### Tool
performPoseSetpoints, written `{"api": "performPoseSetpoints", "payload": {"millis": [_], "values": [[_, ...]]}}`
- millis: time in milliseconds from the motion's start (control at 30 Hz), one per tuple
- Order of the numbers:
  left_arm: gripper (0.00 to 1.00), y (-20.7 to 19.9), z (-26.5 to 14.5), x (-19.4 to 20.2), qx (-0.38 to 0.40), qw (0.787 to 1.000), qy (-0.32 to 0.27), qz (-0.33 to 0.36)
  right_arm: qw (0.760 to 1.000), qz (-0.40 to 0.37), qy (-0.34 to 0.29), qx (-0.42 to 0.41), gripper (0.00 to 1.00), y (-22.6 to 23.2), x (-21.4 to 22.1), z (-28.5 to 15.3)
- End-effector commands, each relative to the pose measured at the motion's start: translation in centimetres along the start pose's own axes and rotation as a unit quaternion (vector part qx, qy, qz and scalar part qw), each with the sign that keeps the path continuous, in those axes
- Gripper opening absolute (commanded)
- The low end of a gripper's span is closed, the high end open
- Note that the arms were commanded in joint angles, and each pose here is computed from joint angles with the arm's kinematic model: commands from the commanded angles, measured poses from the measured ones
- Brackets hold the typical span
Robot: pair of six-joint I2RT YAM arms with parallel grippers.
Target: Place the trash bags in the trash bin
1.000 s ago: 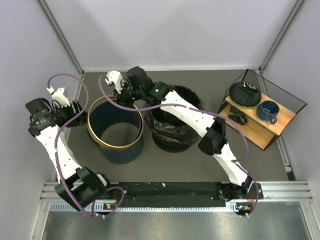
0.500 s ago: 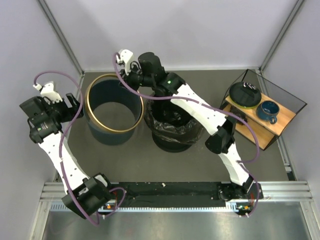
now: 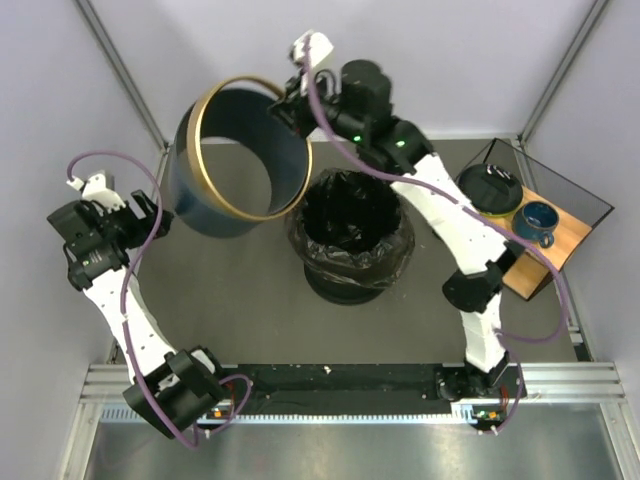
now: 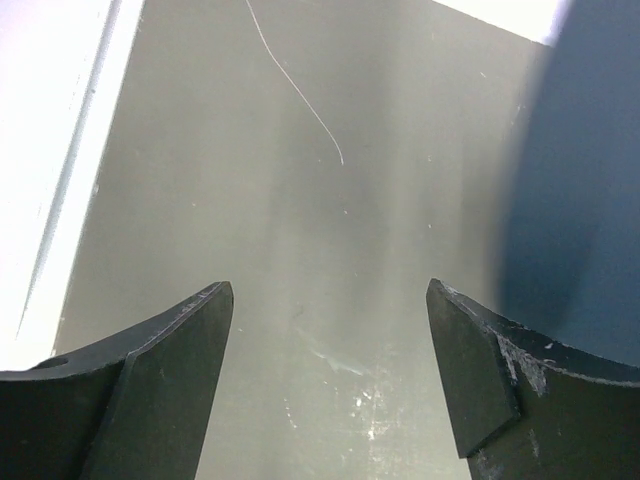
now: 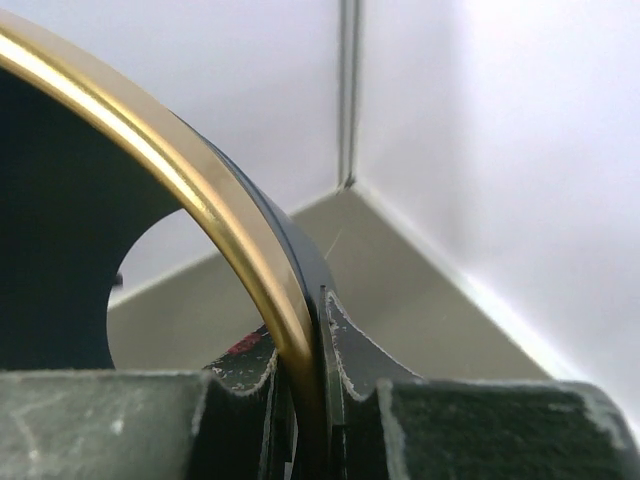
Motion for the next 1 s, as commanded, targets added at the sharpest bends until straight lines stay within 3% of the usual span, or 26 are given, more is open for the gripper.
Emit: {"api": "performPoseSetpoints", "payload": {"millis": [0, 267, 600, 800, 967], "values": [[0.83, -1.0, -0.2, -0.6, 0.040, 0.998, -0.043, 0.015, 0.979, 0.003, -0.205, -0.015, 0.00, 2.5, -13.6, -10.5], [0.81, -1.8, -0.5, 1.0, 0.067, 0.996, -0.031, 0.042, 0.972, -0.031, -0.228, 0.039, 0.00, 2.9, -17.0, -21.3], [0.80, -3.2, -1.6, 2.0, 0.098, 0.991, -0.032, 0.087, 0.977, -0.075, -0.160, 0.119, 0.00, 3.7, -13.4, -32.2], [0.79, -4.1, -1.6, 2.2, 0.110, 0.990, -0.027, 0.089, 0.977, -0.065, -0.088, 0.184, 0.00, 2.8, -10.5, -34.6], [0.79, -4.6, -1.4, 2.3, 0.113, 0.988, -0.024, 0.102, 0.971, -0.050, -0.027, 0.232, 0.00, 1.1, -9.1, -33.2]]}}
Point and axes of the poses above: each gripper's point midway between its finger pads, its own z axis out along the fingers, its own y axis along the line the jaws close on, x = y × z, the point moved 7 cm from there along -z, back along the fingers, and after that the axes turned 10 degrees about z, right-handed, at the moved point
